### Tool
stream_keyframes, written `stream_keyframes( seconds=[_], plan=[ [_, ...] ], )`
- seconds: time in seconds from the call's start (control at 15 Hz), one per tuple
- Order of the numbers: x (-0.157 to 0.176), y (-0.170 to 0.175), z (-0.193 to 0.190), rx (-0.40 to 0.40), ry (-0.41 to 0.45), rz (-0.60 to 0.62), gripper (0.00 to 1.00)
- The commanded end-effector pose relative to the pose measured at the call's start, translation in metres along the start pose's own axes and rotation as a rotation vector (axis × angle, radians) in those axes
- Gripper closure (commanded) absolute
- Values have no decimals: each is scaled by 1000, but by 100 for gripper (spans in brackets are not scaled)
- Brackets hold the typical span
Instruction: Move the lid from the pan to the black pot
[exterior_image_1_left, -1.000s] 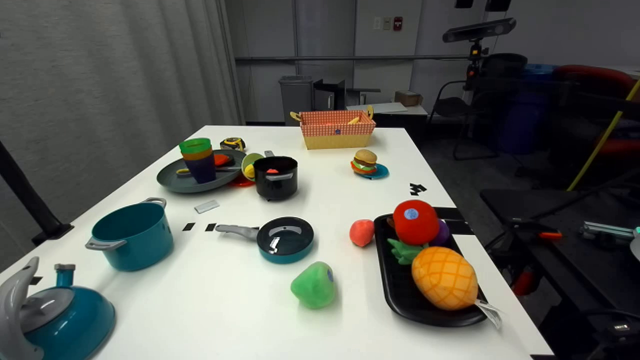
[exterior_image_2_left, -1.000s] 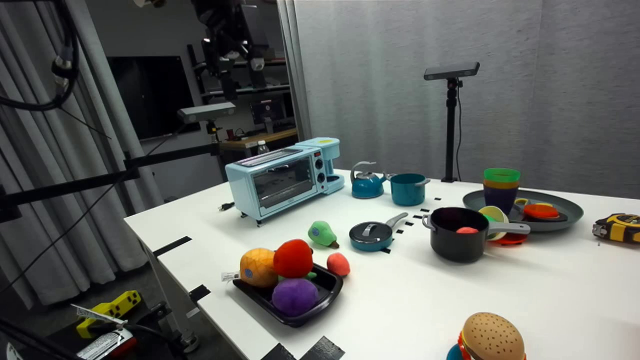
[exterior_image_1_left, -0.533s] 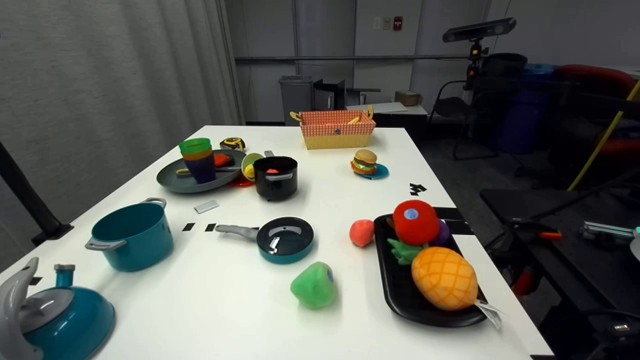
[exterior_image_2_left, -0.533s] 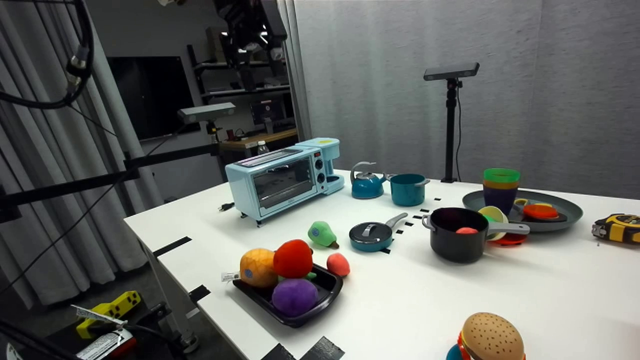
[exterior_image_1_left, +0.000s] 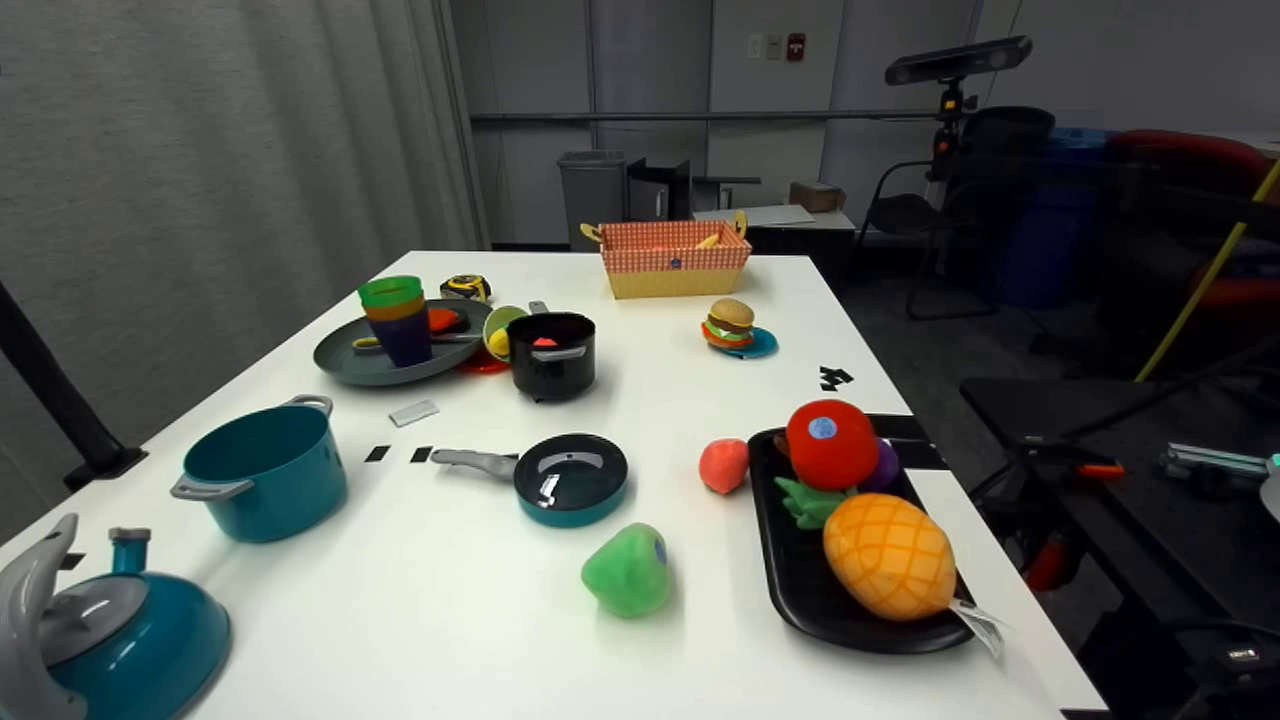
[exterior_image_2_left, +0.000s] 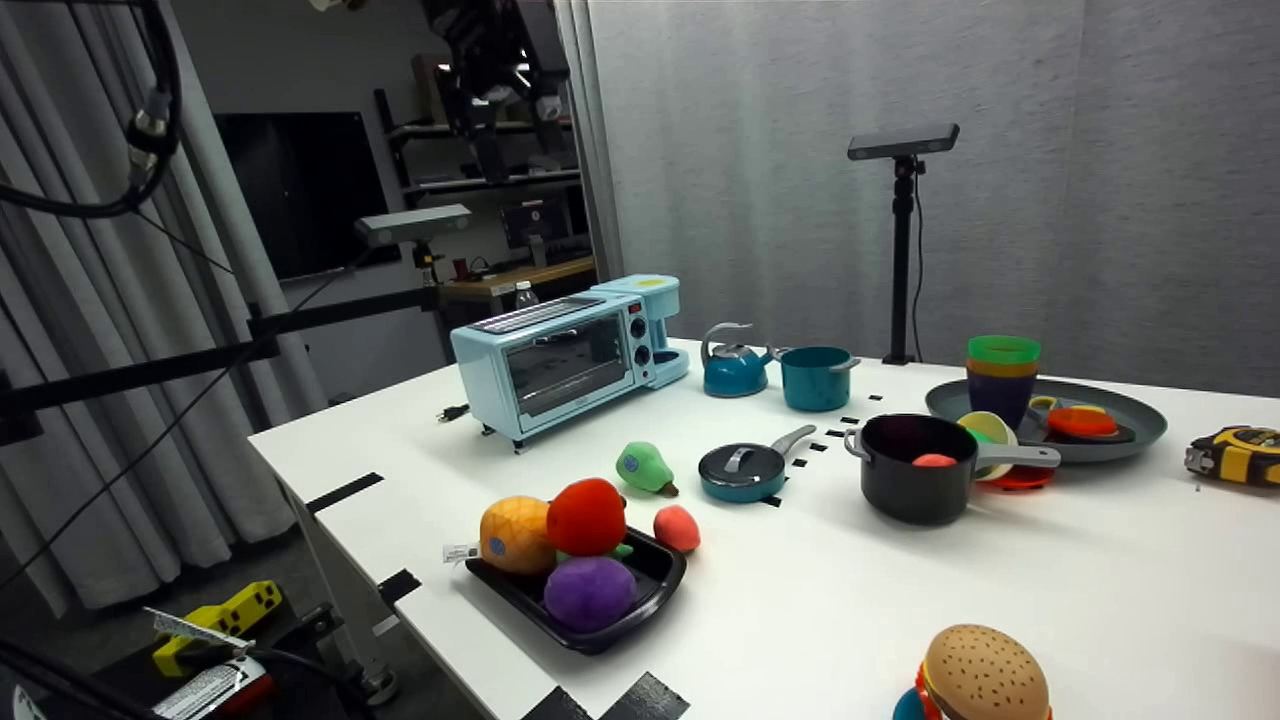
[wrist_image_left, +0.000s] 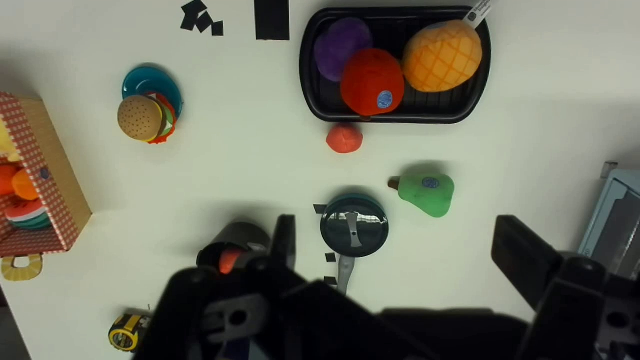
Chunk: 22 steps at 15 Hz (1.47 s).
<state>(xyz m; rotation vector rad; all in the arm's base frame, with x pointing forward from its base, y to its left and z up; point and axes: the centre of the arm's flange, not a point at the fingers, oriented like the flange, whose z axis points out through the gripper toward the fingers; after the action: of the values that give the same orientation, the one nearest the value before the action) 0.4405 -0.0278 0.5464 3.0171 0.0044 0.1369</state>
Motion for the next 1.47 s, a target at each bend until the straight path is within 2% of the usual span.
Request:
stream_keyframes(
  seconds=[0.0, 0.2, 0.33, 0.8, 1.13, 1.4],
  plan=[
    [0, 0, 0, 3, 0, 7, 0],
    [1, -1, 2, 3, 10, 7, 0],
    [2, -16, -6, -13, 21, 22, 0],
    [37, -3, 33, -29, 55, 88, 0],
    [34, -7, 44, -22, 30, 82, 0],
    [37, -8, 46, -39, 46, 95, 0]
  ],
)
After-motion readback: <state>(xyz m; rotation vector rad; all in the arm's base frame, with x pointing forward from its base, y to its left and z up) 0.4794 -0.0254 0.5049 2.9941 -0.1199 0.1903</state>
